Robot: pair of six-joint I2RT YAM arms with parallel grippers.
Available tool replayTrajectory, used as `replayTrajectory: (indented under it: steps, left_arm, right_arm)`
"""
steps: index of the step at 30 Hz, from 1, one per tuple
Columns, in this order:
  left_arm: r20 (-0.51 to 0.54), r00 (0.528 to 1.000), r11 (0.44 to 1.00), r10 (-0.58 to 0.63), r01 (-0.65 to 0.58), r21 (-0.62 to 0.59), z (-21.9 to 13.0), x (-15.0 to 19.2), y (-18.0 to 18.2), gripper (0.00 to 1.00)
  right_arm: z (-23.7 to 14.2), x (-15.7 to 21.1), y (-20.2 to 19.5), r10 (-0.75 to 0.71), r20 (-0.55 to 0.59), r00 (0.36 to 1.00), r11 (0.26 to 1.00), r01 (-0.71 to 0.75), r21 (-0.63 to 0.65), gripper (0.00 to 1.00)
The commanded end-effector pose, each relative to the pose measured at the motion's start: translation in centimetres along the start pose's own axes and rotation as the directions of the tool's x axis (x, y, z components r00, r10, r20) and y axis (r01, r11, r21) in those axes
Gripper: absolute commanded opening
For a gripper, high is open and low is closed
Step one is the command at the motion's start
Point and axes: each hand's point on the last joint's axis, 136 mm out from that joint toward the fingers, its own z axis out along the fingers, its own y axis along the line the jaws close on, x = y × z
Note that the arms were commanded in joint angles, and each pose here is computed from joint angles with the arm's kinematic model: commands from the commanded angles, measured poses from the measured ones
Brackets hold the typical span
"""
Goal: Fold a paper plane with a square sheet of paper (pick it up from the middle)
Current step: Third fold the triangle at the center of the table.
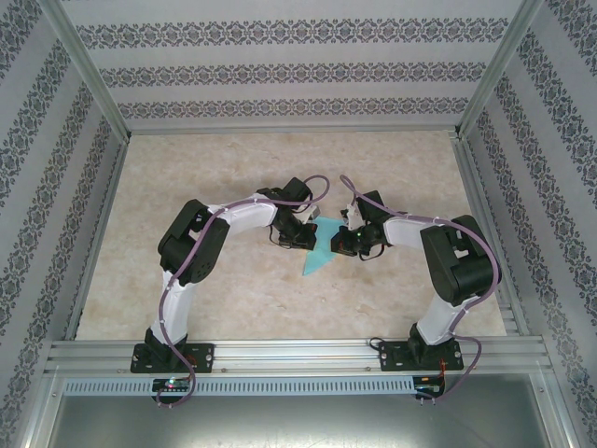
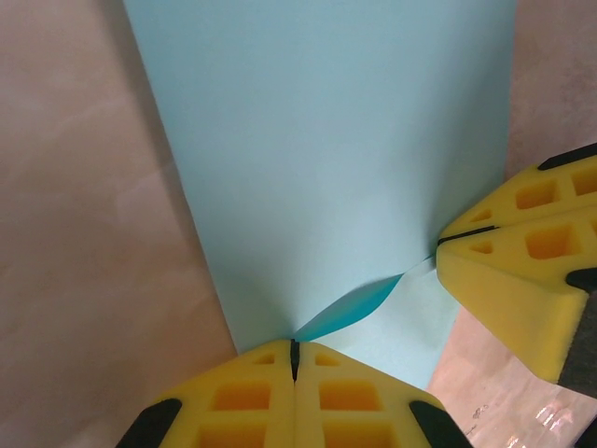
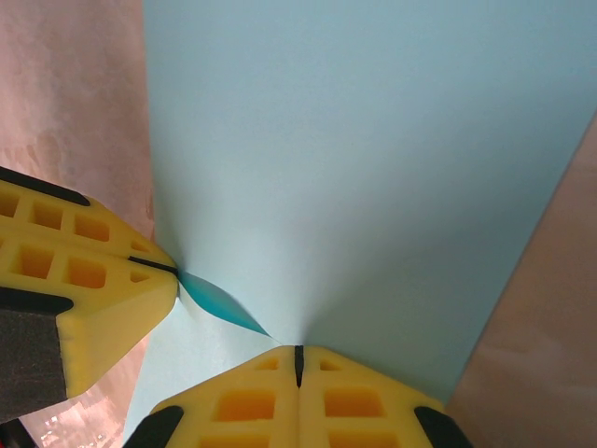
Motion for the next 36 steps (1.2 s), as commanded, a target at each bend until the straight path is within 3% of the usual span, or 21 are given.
replayTrajectory:
  steps: [1, 13, 22, 36]
  left_arm:
    - [-0.038, 0.999, 0.999, -0.010, 0.009, -0.038, 0.8, 0.8, 1.7, 0.06]
    - [-0.075, 0.997, 0.998, -0.020, 0.016, -0.053, 2.1, 2.3, 2.8, 0.06]
    - [-0.079, 0.997, 0.999, -0.016, 0.012, -0.050, 2.2, 2.3, 2.9, 0.06]
    - [-0.084, 0.996, 0.999, -0.015, 0.011, -0.053, 2.3, 2.6, 3.1, 0.06]
  right_arm:
    - [0.0, 0.7, -1.0, 0.007, -0.026, 1.000, 0.999, -0.006, 0.040, 0.00]
    - [-2.5, 0.3, 3.7, 0.015, 0.051, 0.999, 0.992, -0.009, -0.122, 0.01]
    - [0.1, 3.8, 5.8, 0.009, -0.023, 1.000, 0.987, -0.013, -0.158, 0.00]
    - [2.8, 5.8, 6.1, 0.002, -0.080, 0.997, 0.988, -0.014, -0.151, 0.00]
